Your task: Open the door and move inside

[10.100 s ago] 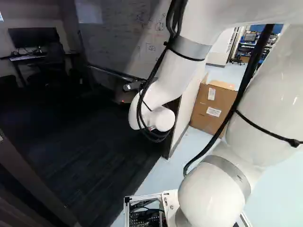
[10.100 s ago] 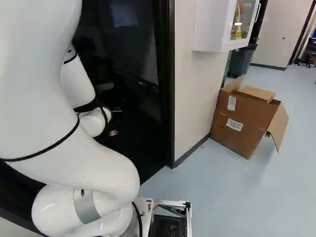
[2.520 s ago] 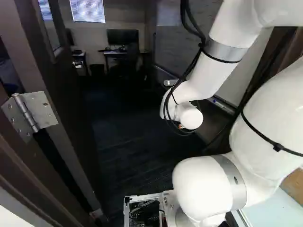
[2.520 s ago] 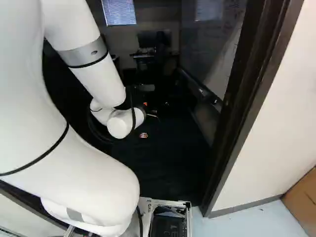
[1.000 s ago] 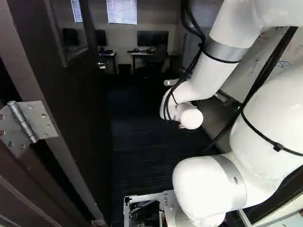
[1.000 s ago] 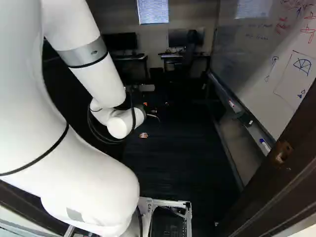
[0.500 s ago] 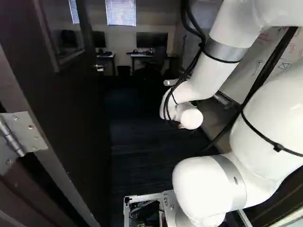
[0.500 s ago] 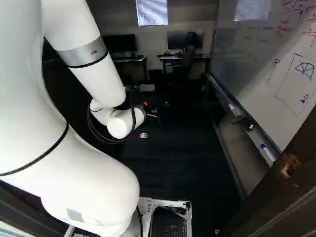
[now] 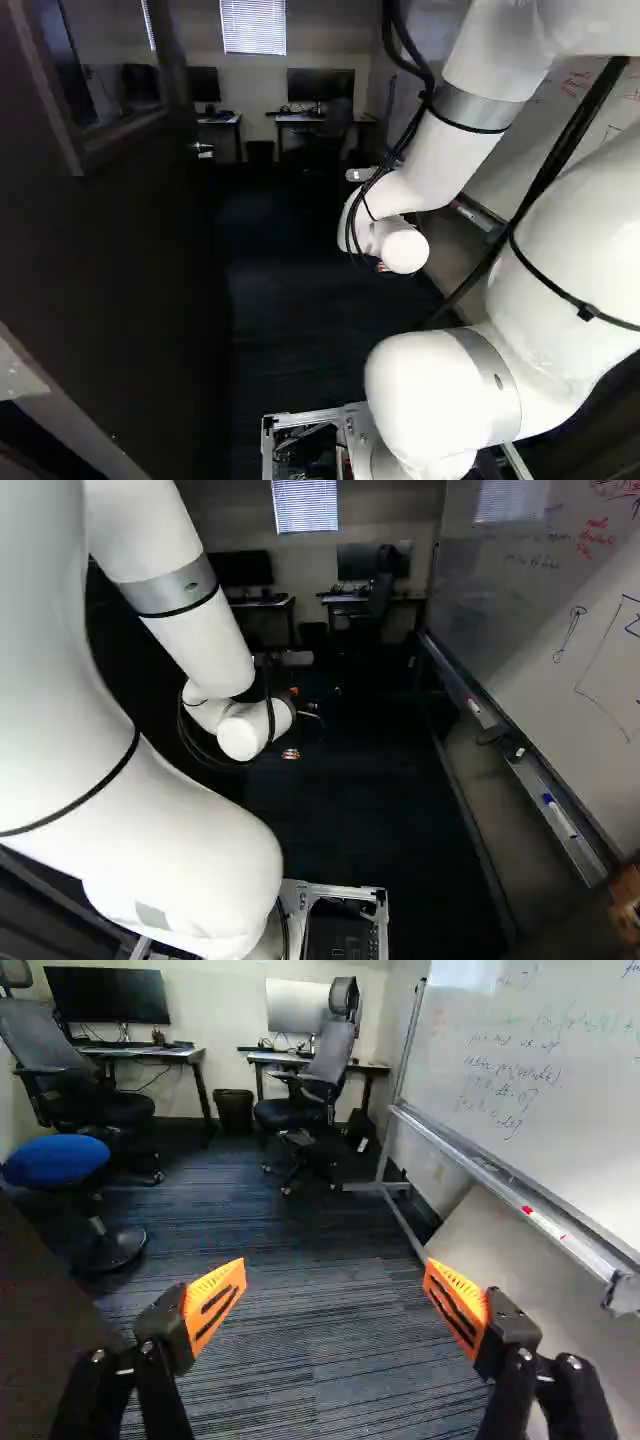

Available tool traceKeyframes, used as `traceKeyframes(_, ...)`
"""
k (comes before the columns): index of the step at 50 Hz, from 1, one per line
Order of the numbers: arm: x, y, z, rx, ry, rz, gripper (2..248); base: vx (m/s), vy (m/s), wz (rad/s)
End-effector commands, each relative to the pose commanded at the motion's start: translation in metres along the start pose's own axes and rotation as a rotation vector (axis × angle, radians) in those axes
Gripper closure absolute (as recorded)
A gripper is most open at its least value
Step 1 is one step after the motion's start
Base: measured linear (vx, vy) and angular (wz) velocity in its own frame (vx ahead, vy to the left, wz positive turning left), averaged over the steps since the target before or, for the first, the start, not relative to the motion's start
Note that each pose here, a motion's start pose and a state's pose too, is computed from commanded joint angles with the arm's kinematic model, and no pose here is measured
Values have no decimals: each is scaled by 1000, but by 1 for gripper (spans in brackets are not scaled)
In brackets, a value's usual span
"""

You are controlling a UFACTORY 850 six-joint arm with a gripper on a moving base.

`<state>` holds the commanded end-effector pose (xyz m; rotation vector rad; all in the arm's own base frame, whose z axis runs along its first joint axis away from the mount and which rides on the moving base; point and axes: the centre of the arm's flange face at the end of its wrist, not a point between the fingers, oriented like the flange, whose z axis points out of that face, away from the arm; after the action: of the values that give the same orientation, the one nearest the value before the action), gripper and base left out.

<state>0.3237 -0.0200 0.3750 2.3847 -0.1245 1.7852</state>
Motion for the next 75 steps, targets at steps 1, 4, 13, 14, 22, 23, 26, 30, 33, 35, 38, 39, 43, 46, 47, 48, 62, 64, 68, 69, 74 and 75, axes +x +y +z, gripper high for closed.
traceKeyframes(1,0,0,0,0,0,0,3,152,2,-2)
traceKeyframes(4,0,0,0,0,0,0,3,159,-3,-11)
traceKeyframes(13,0,0,0,0,0,0,3,152,3,-7)
traceKeyframes(14,0,0,0,0,0,0,3,152,-4,-10)
traceKeyframes(22,0,0,0,0,0,0,3,152,0,-6)
traceKeyframes(23,0,0,0,0,0,0,3,164,-1,-2)
traceKeyframes(26,0,0,0,0,0,0,3,147,-1,-3)
traceKeyframes(30,0,0,0,0,0,0,3,162,-4,-7)
traceKeyframes(33,0,0,0,0,0,0,3,151,-1,-1)
traceKeyframes(35,0,0,0,0,0,0,3,151,-10,-5)
traceKeyframes(38,0,0,0,0,0,0,3,161,-3,-14)
traceKeyframes(39,0,0,0,0,0,0,3,159,4,-4)
traceKeyframes(43,0,0,0,0,0,0,3,158,4,0)
traceKeyframes(46,0,0,0,0,0,0,3,162,-1,-9)
traceKeyframes(47,0,0,0,0,0,0,3,174,1,-4)
traceKeyframes(48,0,0,0,0,0,0,3,157,-1,6)
traceKeyframes(62,0,0,0,0,0,0,3,150,1,-5)
traceKeyframes(64,0,0,0,0,0,0,3,125,-3,-5)
traceKeyframes(68,0,0,0,0,0,0,3,143,0,-7)
traceKeyframes(69,0,0,0,0,0,0,3,145,3,-2)
traceKeyframes(74,0,0,0,0,0,0,3,140,0,-6)
traceKeyframes(75,0,0,0,0,0,0,3,137,-2,-1)
